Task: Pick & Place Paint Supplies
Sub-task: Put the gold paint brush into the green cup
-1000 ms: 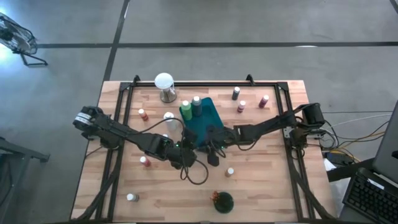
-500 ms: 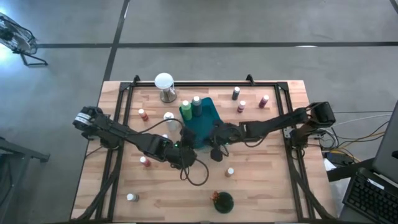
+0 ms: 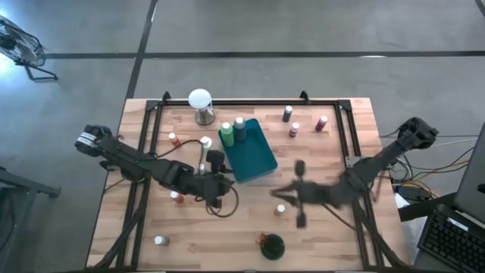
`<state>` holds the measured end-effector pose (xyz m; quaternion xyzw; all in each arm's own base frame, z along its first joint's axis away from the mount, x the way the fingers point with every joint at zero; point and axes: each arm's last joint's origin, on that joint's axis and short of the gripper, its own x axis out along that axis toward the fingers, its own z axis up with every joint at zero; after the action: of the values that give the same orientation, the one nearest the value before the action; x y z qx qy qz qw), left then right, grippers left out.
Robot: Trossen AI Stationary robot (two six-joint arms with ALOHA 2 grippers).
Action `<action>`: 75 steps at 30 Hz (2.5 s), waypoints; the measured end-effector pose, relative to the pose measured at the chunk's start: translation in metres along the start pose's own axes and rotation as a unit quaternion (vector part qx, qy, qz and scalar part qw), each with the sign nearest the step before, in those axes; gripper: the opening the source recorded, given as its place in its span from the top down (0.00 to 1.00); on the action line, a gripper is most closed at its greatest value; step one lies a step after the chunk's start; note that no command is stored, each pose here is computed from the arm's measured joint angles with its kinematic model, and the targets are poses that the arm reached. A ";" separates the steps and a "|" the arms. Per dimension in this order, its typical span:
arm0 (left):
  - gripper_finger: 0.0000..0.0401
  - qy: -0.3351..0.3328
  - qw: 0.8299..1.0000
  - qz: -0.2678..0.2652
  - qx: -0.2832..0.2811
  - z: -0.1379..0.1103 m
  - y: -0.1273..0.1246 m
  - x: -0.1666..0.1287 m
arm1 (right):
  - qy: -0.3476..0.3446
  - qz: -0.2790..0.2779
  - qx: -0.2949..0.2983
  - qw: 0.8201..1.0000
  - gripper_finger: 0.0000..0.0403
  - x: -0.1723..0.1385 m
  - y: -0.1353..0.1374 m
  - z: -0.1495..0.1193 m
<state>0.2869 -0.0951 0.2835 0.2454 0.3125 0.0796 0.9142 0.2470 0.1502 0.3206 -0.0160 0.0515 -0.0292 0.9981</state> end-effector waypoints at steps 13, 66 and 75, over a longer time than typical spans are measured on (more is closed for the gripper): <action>0.55 -0.146 0.981 -0.052 -0.116 -0.009 0.011 -0.023 | -0.008 -0.026 -0.047 0.999 0.98 -0.014 0.092 0.016; 0.55 -0.202 0.967 -0.058 -0.146 -0.016 0.014 -0.023 | 0.065 0.012 0.105 0.992 0.98 0.009 0.143 -0.083; 0.55 -0.202 0.967 -0.055 -0.147 -0.016 0.015 -0.022 | 0.029 0.030 0.130 0.991 0.98 0.000 0.128 -0.095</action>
<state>0.2597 -0.0820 0.2924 0.1019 0.1194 0.0231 0.9873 0.2442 0.2747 0.2216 0.1166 0.0764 -0.0066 0.9902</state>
